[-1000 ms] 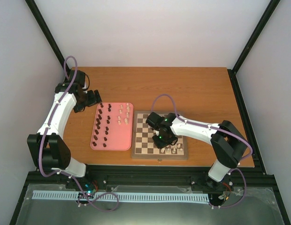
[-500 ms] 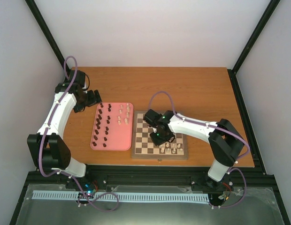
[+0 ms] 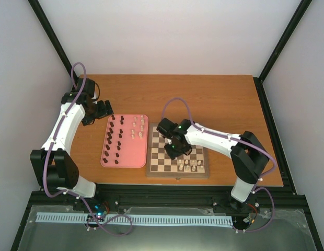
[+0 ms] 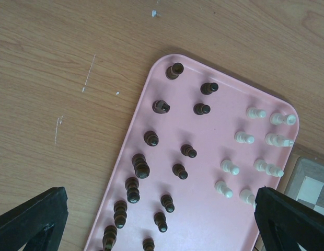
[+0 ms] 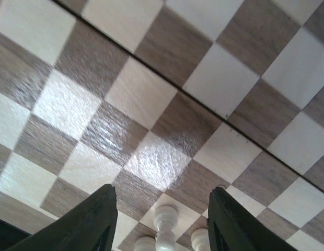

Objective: Set up the chess pieces on the board
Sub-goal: Pick up the chess piece from the storage box.

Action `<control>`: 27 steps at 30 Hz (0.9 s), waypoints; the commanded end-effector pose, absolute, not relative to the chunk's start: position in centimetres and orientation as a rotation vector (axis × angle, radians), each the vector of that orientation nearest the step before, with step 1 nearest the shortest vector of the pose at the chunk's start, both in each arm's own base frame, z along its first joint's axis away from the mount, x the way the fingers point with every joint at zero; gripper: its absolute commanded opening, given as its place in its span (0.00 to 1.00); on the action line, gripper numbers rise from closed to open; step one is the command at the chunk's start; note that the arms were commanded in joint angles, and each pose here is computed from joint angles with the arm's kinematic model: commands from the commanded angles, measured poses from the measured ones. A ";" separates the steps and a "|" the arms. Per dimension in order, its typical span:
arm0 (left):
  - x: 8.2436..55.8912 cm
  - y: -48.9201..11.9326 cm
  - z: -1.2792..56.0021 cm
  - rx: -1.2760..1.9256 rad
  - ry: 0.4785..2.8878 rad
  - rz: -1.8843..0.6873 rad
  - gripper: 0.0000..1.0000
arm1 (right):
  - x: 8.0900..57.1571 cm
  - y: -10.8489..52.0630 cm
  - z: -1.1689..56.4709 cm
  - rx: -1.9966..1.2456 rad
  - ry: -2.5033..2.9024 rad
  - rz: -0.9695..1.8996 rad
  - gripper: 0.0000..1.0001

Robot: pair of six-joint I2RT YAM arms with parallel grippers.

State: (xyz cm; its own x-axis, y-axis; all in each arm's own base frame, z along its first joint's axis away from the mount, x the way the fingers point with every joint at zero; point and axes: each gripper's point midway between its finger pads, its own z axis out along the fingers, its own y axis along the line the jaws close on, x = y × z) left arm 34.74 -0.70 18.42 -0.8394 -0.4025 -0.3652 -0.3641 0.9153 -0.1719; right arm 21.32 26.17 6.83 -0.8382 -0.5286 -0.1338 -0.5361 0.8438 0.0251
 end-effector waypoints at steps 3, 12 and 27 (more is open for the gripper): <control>35.5 -0.8 19.9 -0.550 2.628 -0.145 1.00 | 25.0 29.3 10.1 -0.856 2.762 0.129 0.51; 35.3 -0.9 20.5 -0.550 2.621 -0.158 1.00 | 29.7 36.7 10.3 -0.931 2.682 0.243 0.51; 35.2 -0.9 20.3 -0.549 2.628 -0.160 1.00 | 31.9 43.4 9.7 -1.015 2.643 0.433 0.51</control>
